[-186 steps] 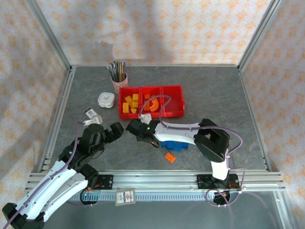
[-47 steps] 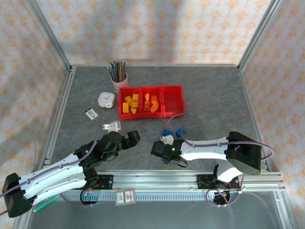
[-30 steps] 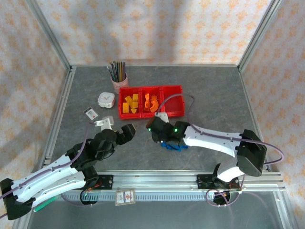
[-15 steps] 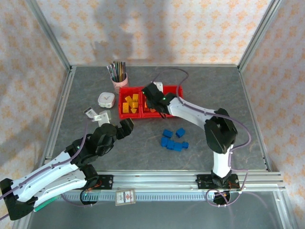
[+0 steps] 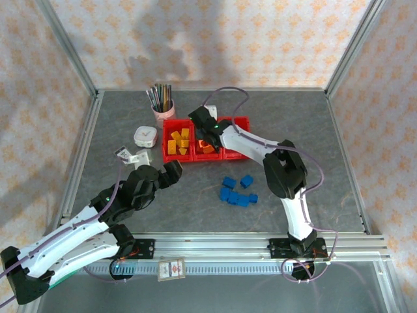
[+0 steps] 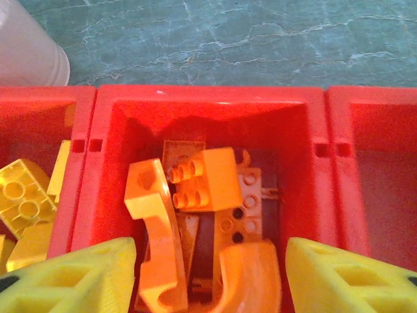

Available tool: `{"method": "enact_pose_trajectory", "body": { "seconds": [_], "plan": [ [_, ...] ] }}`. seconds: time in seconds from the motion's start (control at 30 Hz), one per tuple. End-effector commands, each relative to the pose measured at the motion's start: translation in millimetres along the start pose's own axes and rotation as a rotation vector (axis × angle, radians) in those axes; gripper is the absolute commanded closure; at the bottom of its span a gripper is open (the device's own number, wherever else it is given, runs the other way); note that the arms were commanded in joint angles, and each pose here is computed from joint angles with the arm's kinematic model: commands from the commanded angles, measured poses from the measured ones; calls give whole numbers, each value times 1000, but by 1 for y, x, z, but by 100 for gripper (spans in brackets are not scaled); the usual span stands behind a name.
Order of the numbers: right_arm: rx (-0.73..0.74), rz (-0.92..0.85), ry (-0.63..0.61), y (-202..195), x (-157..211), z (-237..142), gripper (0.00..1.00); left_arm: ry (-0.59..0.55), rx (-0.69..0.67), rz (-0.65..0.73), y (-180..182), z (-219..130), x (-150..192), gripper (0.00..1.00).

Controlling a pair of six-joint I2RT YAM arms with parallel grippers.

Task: Sort the legos into containers by color
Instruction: Place the lego in the container, then pick up the lego from the center of the table.

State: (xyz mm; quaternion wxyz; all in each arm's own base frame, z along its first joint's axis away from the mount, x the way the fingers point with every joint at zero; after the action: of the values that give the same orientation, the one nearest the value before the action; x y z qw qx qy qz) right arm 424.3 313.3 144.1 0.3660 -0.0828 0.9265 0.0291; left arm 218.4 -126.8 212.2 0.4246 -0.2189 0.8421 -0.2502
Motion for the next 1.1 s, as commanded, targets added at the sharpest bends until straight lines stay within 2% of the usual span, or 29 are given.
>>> {"method": "enact_pose_trajectory", "body": {
  "seconds": [0.0, 0.13, 0.33, 0.53, 0.77, 0.9, 1.07],
  "plan": [
    [-29, 59, -99, -17, -23, -54, 36, 2, 52, 12, -14, -1, -5, 1],
    [-14, 86, -84, -40, 0, -80, 32, 27, 71, 40, -23, 3, -2, 1],
    [101, 170, -44, -91, 51, -108, 27, 92, 121, 78, -36, 16, 12, 1],
    [173, 298, 32, -125, 113, -116, 20, 165, 197, 128, -56, 26, 34, 1],
    [143, 417, 108, -130, 166, -102, 17, 218, 221, 182, -67, 35, 59, 1],
    [80, 497, 99, -122, 176, -91, 20, 236, 216, 193, -68, 40, 66, 1],
    [121, 536, 105, -122, 183, -78, 23, 236, 206, 199, -68, 43, 68, 1]
  ]
}}
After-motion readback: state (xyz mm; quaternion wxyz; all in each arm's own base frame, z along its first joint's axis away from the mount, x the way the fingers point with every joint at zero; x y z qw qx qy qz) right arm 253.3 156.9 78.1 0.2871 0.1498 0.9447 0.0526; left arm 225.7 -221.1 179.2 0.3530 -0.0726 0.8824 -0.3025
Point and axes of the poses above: each hand's point on the last joint's axis, 136 mm out from that joint toward the fingers, its own z axis out along the fingers, its own y axis along the line the jaws close on, x = y × z, the point moved 2 cm from there along -z, back along the fingers, and after that the axes turned 6 degrees about -z, right-handed, at the moved point
